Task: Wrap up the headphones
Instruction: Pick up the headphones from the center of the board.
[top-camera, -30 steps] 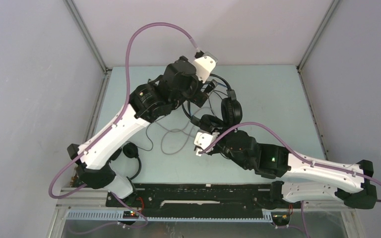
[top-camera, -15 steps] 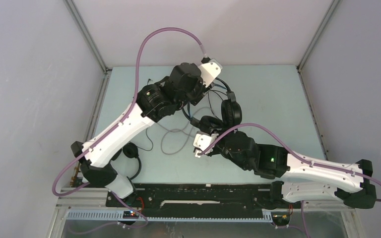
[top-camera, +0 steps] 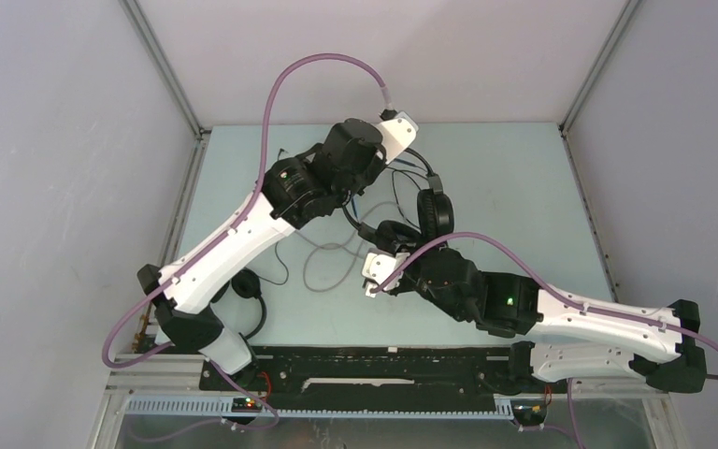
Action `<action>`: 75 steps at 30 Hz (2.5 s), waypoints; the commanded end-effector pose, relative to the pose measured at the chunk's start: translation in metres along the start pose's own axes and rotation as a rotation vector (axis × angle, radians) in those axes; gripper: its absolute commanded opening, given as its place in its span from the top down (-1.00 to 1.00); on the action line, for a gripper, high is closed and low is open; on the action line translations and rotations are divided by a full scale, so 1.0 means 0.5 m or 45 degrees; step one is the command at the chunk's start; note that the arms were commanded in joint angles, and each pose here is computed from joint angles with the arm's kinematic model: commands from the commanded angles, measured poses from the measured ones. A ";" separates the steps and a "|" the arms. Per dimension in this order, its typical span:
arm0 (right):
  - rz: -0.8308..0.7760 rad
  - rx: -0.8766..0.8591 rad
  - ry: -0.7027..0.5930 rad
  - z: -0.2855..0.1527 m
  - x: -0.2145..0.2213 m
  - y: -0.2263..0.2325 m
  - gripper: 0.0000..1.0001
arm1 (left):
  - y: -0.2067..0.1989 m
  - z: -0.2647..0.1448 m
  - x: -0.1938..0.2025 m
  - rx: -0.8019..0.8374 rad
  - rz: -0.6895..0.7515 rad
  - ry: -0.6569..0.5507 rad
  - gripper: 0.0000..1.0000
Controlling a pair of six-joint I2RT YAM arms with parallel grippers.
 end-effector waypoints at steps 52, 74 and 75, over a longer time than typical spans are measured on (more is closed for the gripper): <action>0.688 -0.218 -0.712 -0.086 0.018 -0.029 -0.37 | 0.132 -0.291 -0.024 0.375 -0.903 -0.534 1.00; 0.868 -0.031 -0.656 -0.053 0.107 -0.012 0.73 | 0.094 -0.342 -0.078 0.723 -0.974 -0.704 1.00; 0.868 -0.032 -0.674 -0.054 0.104 -0.016 0.76 | 0.081 -0.336 -0.072 0.763 -0.964 -0.688 1.00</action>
Point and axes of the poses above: each gripper's point midway between its finger pads, its own z axis out along the fingers, its own y axis along the line the jaws close on, x = y × z, the point moved 4 cm from there along -z, back along the fingers, and after that the axes turned 3 degrees about z, right-handed, at the moved point
